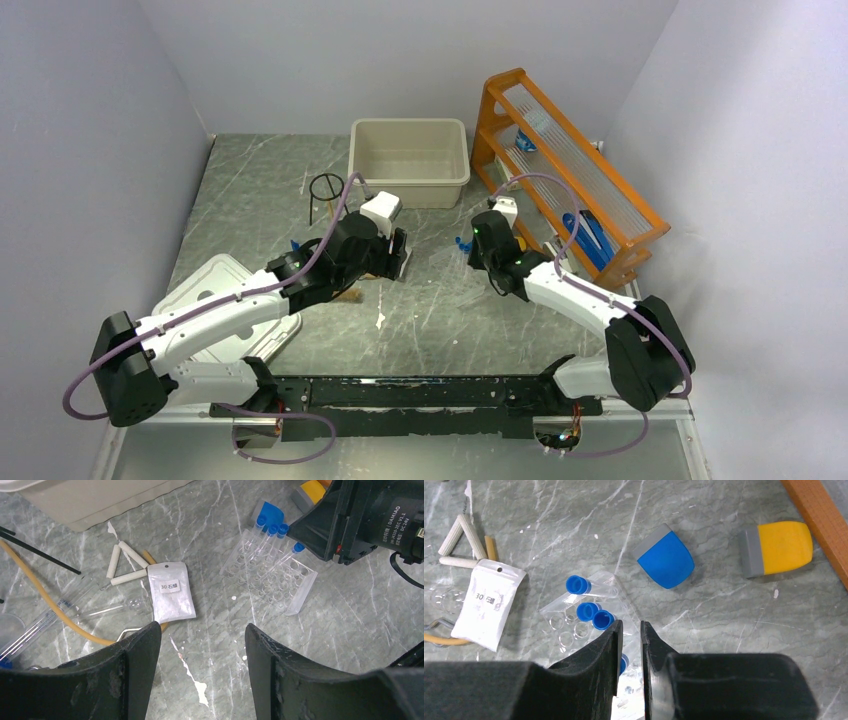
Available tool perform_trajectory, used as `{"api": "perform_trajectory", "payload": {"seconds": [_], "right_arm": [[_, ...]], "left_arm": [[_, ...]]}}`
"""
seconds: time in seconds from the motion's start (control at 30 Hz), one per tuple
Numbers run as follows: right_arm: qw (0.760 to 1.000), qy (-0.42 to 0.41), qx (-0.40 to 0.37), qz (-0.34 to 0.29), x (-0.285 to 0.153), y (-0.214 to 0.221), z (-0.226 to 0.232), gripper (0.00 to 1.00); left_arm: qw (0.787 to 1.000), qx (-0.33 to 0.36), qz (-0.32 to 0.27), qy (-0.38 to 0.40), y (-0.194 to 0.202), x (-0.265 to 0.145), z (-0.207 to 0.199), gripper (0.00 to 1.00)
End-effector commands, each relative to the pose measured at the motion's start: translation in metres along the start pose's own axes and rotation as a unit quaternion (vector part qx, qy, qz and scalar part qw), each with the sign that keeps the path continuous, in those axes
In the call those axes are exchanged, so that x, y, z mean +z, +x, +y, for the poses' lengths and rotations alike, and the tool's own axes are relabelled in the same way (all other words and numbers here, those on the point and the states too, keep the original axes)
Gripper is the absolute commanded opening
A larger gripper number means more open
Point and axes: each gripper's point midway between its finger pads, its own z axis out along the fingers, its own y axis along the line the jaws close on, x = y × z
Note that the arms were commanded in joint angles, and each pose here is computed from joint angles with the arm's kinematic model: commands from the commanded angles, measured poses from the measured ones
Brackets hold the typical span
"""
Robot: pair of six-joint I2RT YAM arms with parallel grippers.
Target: Organize the chemistry lab equipment
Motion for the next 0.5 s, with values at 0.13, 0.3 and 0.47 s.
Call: {"api": "perform_trajectory", "payload": {"seconds": [0.13,0.3,0.47], "right_arm": [[1.000,-0.001,0.012,-0.019,-0.010,-0.022,0.003,0.28],[0.999,0.002,0.018,-0.038,-0.018,-0.037,0.004,0.33],[0.999,-0.005,0.010,-0.039,-0.015,-0.043,0.009,0.36]], "left_arm": [[1.000,-0.003,0.000,0.006,0.000,-0.001,-0.002,0.66],[1.000,-0.002,0.000,0.006,-0.001,-0.001,-0.003,0.66],[1.000,-0.003,0.000,0.008,-0.001,0.000,-0.004,0.66]]}}
